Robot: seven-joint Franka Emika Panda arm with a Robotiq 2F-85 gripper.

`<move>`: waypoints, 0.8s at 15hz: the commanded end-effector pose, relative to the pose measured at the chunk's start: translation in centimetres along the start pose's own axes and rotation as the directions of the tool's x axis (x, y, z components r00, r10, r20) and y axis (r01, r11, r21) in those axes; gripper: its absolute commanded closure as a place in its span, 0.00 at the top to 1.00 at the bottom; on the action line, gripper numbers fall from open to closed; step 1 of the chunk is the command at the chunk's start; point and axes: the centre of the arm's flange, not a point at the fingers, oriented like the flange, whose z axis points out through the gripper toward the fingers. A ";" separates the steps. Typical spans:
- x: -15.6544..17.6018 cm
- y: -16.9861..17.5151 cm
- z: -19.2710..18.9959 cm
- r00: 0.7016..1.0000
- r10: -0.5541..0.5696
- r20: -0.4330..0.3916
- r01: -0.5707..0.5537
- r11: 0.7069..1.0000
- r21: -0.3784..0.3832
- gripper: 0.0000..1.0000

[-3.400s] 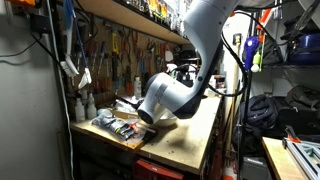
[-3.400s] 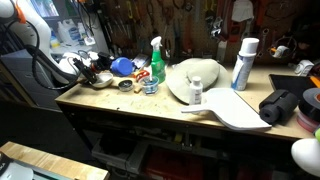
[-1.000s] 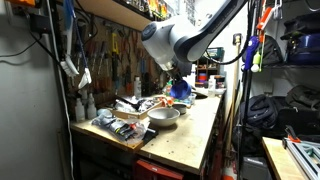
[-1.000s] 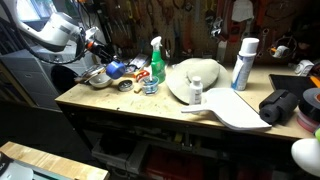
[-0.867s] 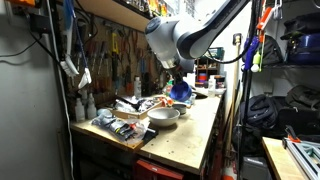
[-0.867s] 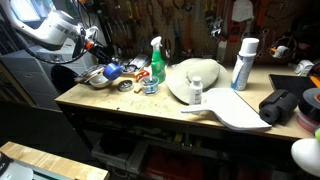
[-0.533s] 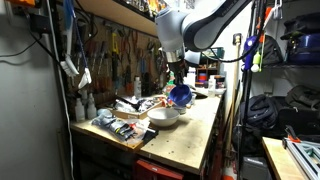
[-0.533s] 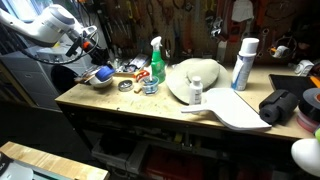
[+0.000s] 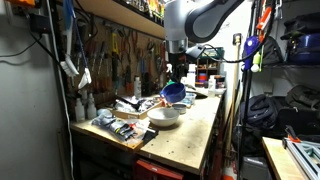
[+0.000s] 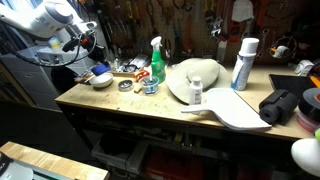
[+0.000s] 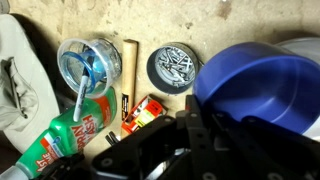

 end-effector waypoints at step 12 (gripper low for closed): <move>0.1 -7.2 3.6 1.000 -0.002 -0.009 0.003 0.997 0.076 0.06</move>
